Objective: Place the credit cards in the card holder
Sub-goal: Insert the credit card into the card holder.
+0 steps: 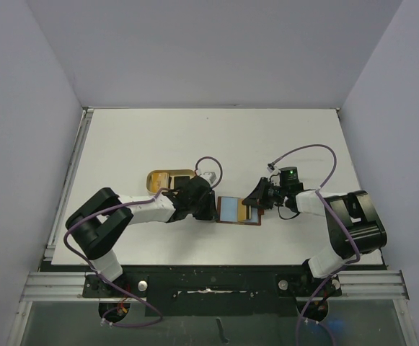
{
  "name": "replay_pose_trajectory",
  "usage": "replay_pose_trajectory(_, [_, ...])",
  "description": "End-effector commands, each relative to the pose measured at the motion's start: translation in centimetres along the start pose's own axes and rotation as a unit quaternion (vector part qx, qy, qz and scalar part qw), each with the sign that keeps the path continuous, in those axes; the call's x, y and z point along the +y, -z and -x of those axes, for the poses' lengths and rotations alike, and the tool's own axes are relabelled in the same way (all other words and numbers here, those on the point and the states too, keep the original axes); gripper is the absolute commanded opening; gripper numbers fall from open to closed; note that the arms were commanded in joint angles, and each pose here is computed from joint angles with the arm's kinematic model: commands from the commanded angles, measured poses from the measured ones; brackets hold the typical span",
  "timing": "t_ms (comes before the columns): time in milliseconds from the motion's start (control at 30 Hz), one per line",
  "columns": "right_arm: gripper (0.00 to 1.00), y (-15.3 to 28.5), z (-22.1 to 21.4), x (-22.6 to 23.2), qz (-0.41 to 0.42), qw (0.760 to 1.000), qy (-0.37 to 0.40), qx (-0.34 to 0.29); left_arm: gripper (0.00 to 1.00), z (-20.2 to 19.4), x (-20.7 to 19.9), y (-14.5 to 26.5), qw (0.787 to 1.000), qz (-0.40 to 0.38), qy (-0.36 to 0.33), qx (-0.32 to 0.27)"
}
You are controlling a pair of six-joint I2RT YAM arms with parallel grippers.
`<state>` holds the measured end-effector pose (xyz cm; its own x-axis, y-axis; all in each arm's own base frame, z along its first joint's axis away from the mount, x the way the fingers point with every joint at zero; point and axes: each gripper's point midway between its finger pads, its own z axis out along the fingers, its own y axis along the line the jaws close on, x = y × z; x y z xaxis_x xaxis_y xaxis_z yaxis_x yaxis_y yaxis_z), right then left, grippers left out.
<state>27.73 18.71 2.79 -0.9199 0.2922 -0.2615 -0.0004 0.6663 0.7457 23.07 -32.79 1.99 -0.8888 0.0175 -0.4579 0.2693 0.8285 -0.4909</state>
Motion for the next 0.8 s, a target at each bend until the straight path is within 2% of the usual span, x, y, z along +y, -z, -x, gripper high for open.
replay_pose_trajectory(0, [0.05,0.2,1.1,1.1,0.018,0.999,0.027,-0.012,0.11,0.9,-0.9,-0.4,1.000,-0.020,-0.011,-0.016])
replay_pose_trajectory(367, [0.05,-0.2,1.4,1.6,0.034,0.999,0.033,-0.009,0.11,0.8,-0.7,-0.5,1.000,-0.017,-0.009,-0.015])
replay_pose_trajectory(633, [0.05,1.6,2.5,2.3,0.005,0.998,0.055,-0.040,0.11,0.9,-0.7,-0.3,1.000,-0.017,-0.006,-0.021])
replay_pose_trajectory(767, [0.05,1.5,2.5,2.8,0.018,0.997,0.057,-0.040,0.12,0.8,-0.7,-0.4,1.000,-0.016,-0.005,-0.017])
